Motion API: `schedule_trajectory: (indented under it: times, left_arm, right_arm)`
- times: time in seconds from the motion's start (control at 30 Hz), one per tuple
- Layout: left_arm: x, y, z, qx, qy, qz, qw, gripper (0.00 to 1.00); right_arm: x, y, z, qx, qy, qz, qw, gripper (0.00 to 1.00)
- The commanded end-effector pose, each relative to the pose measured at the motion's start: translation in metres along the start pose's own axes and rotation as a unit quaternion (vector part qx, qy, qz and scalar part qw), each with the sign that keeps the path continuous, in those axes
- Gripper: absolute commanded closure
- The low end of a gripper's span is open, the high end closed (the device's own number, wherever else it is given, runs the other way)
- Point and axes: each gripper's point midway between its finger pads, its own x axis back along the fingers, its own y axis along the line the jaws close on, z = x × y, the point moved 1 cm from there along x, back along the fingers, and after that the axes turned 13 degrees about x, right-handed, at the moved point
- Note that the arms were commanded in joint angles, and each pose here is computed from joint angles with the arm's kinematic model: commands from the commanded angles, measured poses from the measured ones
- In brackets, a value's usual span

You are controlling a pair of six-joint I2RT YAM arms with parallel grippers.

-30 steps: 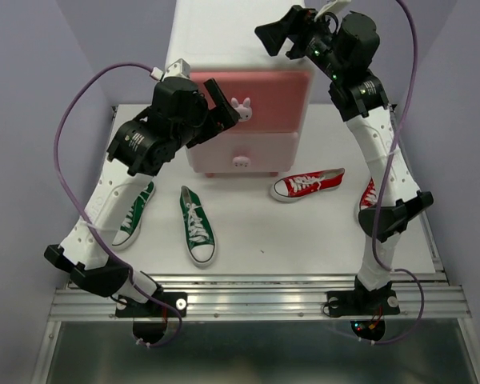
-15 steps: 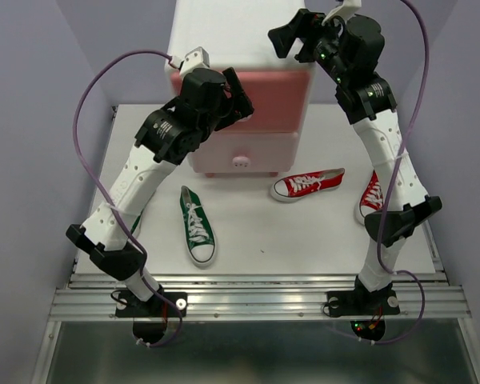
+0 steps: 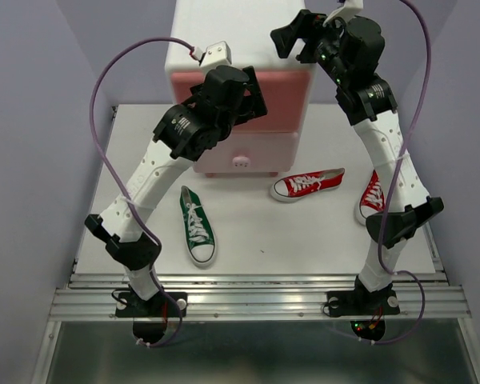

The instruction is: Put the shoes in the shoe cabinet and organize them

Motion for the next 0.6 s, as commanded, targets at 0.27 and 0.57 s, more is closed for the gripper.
schedule_trajectory:
  times: [0.27, 0.57]
  left_arm:
    - [-0.002, 0.007, 0.010, -0.012, -0.021, -0.056, 0.998, 0.04]
    - [-0.008, 0.007, 0.010, -0.012, -0.030, -0.059, 0.998, 0.05]
  right_arm:
    - [0.012, -0.004, 0.076, -0.024, 0.135, 0.017, 0.990, 0.00]
    - [0.017, -0.006, 0.081, -0.024, 0.143, 0.021, 0.989, 0.00]
